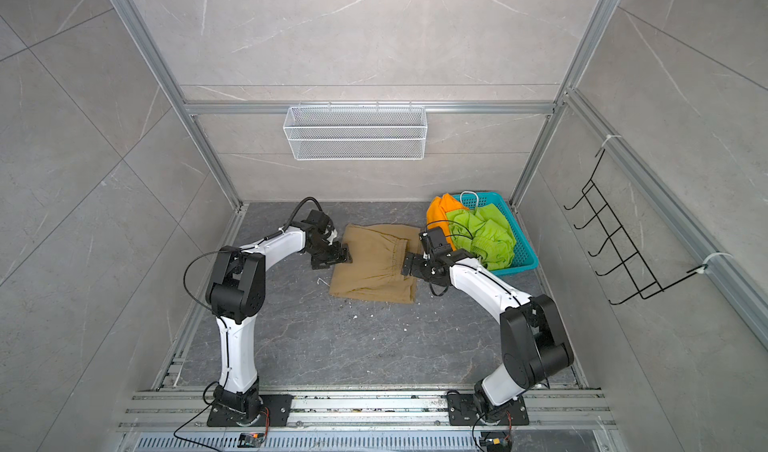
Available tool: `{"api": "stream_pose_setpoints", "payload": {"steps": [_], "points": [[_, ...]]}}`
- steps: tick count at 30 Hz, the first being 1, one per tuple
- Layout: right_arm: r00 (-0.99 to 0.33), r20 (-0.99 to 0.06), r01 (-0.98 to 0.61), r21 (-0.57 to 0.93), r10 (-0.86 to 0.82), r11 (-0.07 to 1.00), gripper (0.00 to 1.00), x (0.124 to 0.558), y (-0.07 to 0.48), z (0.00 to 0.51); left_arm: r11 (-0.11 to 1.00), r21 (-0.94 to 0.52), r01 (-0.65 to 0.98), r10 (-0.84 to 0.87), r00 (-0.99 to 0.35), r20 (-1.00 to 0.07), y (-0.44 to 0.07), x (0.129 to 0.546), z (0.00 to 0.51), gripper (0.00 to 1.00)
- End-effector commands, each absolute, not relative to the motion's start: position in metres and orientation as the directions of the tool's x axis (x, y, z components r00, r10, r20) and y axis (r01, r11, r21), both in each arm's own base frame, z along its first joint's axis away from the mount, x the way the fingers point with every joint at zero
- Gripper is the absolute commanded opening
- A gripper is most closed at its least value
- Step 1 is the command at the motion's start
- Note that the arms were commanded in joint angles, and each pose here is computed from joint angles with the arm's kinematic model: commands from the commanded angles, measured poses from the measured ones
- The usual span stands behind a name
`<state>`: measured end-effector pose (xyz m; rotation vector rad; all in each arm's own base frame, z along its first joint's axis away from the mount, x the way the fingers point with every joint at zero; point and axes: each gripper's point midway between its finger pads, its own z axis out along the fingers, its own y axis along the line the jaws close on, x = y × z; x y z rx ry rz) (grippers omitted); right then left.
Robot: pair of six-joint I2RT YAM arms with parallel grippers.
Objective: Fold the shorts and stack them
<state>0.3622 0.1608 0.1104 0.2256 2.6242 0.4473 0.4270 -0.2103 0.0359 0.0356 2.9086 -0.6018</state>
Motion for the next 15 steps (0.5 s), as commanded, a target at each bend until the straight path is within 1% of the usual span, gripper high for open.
{"api": "stream_pose_setpoints", "payload": {"steps": [1, 4, 6, 7, 9, 11, 13, 15], "points": [[-0.873, -0.426, 0.064, 0.381, 0.237, 0.923, 1.0, 0.36, 0.163, 0.116, 0.903, -0.425, 0.06, 0.012, -0.993, -0.114, -0.216, 0.419, 0.027, 0.62], [-0.871, -0.427, 0.059, 0.396, 0.241, 0.916, 1.0, 0.36, 0.165, 0.121, 0.912, -0.407, 0.056, 0.017, -0.995, -0.099, -0.208, 0.416, 0.025, 0.23], [-0.87, -0.431, 0.053, 0.404, 0.241, 0.913, 1.0, 0.36, 0.166, 0.123, 0.924, -0.378, 0.06, 0.022, -0.994, -0.106, -0.196, 0.415, 0.029, 0.04], [-0.87, -0.429, 0.054, 0.408, 0.243, 0.911, 1.0, 0.359, 0.166, 0.123, 0.934, -0.352, 0.063, 0.027, -0.994, -0.108, -0.188, 0.415, 0.033, 0.0], [-0.873, -0.419, 0.056, 0.425, 0.252, 0.903, 1.0, 0.359, 0.169, 0.122, 0.956, -0.285, 0.073, 0.041, -0.992, -0.117, -0.167, 0.413, 0.041, 0.0], [-0.878, -0.399, 0.055, 0.463, 0.264, 0.884, 1.0, 0.359, 0.176, 0.121, 0.98, -0.181, 0.078, 0.055, -0.99, -0.133, -0.137, 0.412, 0.05, 0.0], [-0.88, -0.38, 0.052, 0.522, 0.287, 0.851, 1.0, 0.36, 0.187, 0.124, 0.996, -0.019, 0.086, 0.082, -0.986, -0.143, -0.099, 0.411, 0.06, 0.0], [-0.88, -0.367, 0.05, 0.556, 0.3, 0.83, 1.0, 0.361, 0.197, 0.124, 0.982, 0.157, 0.103, 0.127, -0.981, -0.15, -0.06, 0.414, 0.07, 0.0]]}}
